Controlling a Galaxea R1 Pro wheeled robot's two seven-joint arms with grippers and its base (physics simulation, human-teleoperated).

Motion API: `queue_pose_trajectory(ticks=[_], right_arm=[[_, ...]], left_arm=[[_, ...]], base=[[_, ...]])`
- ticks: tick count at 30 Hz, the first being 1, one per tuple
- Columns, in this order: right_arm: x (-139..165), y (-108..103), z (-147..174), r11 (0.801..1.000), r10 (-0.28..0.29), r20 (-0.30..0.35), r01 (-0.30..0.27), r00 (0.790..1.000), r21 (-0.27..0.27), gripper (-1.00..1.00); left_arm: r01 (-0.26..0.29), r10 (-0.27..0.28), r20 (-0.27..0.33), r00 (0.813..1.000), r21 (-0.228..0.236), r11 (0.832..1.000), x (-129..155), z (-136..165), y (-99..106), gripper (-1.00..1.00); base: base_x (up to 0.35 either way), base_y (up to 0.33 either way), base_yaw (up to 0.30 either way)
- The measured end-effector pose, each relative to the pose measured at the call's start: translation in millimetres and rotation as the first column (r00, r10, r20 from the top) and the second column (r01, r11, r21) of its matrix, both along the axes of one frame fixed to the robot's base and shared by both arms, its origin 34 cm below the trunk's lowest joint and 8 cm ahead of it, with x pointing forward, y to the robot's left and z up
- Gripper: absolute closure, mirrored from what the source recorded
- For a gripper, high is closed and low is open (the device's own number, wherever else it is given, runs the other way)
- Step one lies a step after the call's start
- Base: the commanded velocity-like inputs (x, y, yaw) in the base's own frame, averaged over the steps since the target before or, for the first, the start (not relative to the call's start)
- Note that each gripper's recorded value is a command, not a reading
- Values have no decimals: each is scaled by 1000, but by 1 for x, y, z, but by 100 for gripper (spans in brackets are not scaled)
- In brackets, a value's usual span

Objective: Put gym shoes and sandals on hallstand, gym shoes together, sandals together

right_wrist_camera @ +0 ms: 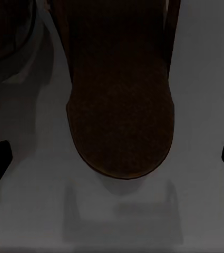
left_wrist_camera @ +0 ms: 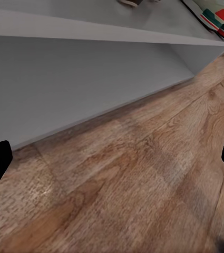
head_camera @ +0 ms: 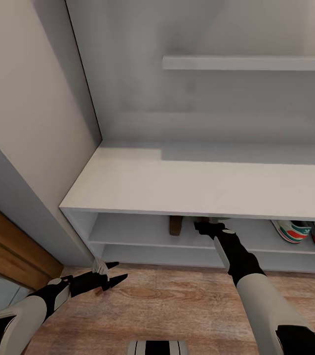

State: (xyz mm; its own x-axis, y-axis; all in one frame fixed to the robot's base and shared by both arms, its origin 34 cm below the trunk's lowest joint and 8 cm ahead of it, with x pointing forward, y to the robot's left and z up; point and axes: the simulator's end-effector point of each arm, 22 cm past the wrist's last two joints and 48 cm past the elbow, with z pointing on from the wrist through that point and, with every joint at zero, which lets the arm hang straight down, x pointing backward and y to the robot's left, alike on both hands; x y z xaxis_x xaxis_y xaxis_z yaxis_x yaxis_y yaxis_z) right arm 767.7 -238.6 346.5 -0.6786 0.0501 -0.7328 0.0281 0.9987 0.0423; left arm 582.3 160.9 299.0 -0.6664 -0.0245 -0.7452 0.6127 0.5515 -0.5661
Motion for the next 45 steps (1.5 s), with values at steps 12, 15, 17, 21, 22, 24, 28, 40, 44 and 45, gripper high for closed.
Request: queue_pose_trajectory(ticks=[12, 15, 17, 21, 22, 24, 28, 40, 44, 45], right_arm=[[0, 0, -1, 1000, 0, -1, 0, 1000, 0, -100], [0, 0, -1, 1000, 0, -1, 0, 1000, 1, -100], [0, 0, -1, 1000, 0, -1, 0, 1000, 1, -100], [0, 0, 0, 1000, -2, 0, 2, 1000, 4, -100], [0, 0, 0, 1000, -2, 1, 2, 1000, 4, -100], [0, 1, 0, 1000, -2, 0, 2, 1000, 5, -100], [-1, 0, -2, 1000, -1, -2, 1, 1000, 3, -100], [-6, 0, -6, 1000, 0, -11, 0, 1000, 1, -100], [-7, 0, -6, 1000, 0, -10, 0, 1000, 0, -100], [-6, 0, -6, 1000, 0, -10, 0, 1000, 0, -100]], left_arm=[[0, 0, 0, 1000, 0, 1000, 0, 0, 0, -100], [0, 0, 0, 1000, 0, 1000, 0, 0, 0, -100], [0, 0, -1, 1000, 0, 1000, 0, 0, 0, -100], [0, 0, -1, 1000, 0, 1000, 0, 0, 0, -100], [0, 0, -1, 1000, 0, 1000, 0, 0, 0, -100], [0, 0, -1, 1000, 0, 1000, 0, 0, 0, -100], [0, 0, -1, 1000, 0, 1000, 0, 0, 0, -100], [1, -1, 0, 1000, -1, 1000, 0, 0, 0, -100], [1, -1, 0, 1000, -1, 1000, 0, 0, 0, -100], [2, -2, 0, 1000, -1, 1000, 0, 0, 0, -100]], base=[[-252, 0, 0], [-336, 0, 0], [-337, 0, 0], [-337, 0, 0], [-336, 0, 0], [-327, 0, 0], [-310, 0, 0], [-67, 0, 0], [0, 0, 0], [0, 0, 0]])
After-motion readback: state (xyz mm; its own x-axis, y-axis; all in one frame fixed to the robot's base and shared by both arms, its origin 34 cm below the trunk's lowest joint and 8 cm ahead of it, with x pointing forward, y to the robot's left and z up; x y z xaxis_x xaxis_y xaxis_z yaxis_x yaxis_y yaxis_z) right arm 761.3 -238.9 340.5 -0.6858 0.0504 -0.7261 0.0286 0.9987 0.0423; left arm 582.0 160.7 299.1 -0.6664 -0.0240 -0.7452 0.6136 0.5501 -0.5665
